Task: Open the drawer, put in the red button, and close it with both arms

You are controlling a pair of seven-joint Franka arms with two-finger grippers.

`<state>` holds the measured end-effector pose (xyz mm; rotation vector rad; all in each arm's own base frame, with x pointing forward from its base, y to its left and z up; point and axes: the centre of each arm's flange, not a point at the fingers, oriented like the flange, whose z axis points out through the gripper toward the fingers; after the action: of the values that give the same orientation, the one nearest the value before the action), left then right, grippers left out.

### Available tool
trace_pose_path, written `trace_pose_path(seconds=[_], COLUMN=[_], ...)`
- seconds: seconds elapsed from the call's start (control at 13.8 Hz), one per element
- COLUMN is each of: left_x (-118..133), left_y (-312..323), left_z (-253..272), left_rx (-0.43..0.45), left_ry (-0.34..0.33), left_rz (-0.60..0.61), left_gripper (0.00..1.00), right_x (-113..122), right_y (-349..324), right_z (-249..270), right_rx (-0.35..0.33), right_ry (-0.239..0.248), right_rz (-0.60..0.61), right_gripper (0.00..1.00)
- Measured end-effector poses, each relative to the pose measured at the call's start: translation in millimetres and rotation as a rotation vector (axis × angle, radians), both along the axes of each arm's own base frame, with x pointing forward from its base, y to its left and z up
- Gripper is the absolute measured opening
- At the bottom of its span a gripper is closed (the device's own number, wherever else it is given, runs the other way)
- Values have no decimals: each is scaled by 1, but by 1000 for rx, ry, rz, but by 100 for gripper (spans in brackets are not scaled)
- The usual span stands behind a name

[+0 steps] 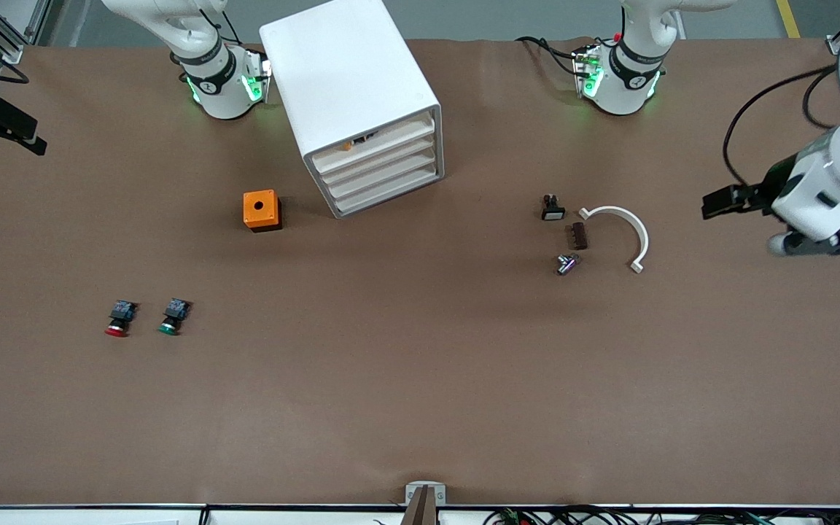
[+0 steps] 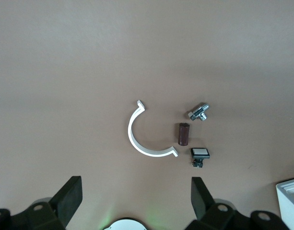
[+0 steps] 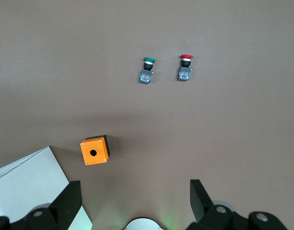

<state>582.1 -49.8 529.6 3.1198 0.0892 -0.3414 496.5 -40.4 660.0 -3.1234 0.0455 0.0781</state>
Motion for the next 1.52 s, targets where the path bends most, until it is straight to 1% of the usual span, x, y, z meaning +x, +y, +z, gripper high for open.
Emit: trace_pose_path(seconds=[0.14,0.36,0.43,0.58,0.72,0.87,1.09,1.16,1.23,1.3,1.45,1.52], left_x=[14,26,28,31,30,25,21,21,21,24,27,26], left_y=[-6,-20,-26,-52,-90,-131,-177,-189,-200,-209,-225,-234], left_z=[-36,-69,-76,-92,-108,-116,-132,-141,-152,-163,-186,-198], left_rx=[2,-1,-13,-46,-57,-67,-87,-71,-46,-13,83,133], left_ry=[42,66,70,93,131,189,334,384,436,485,566,605], left_rz=[-8,-22,-7,89,234,419,710,795,886,987,1171,1243], left_gripper=[100,100,100,100,100,100,100,100,100,100,100,100], right_x=[0,0,0,0,0,0,1,4,12,23,51,65], right_y=[0,0,0,0,0,0,-8,-15,-24,-34,-53,-65], right_z=[0,0,0,0,0,1,-1,-10,-25,-46,-97,-118], right_rx=[0,0,0,0,0,-1,-10,-11,-11,-10,-9,-10], right_ry=[0,1,1,1,1,-1,4,21,50,88,157,176], right_rz=[0,0,0,0,0,0,-13,-28,-45,-62,-93,-108], right_gripper=[100,100,100,100,100,100,100,100,100,100,100,100])
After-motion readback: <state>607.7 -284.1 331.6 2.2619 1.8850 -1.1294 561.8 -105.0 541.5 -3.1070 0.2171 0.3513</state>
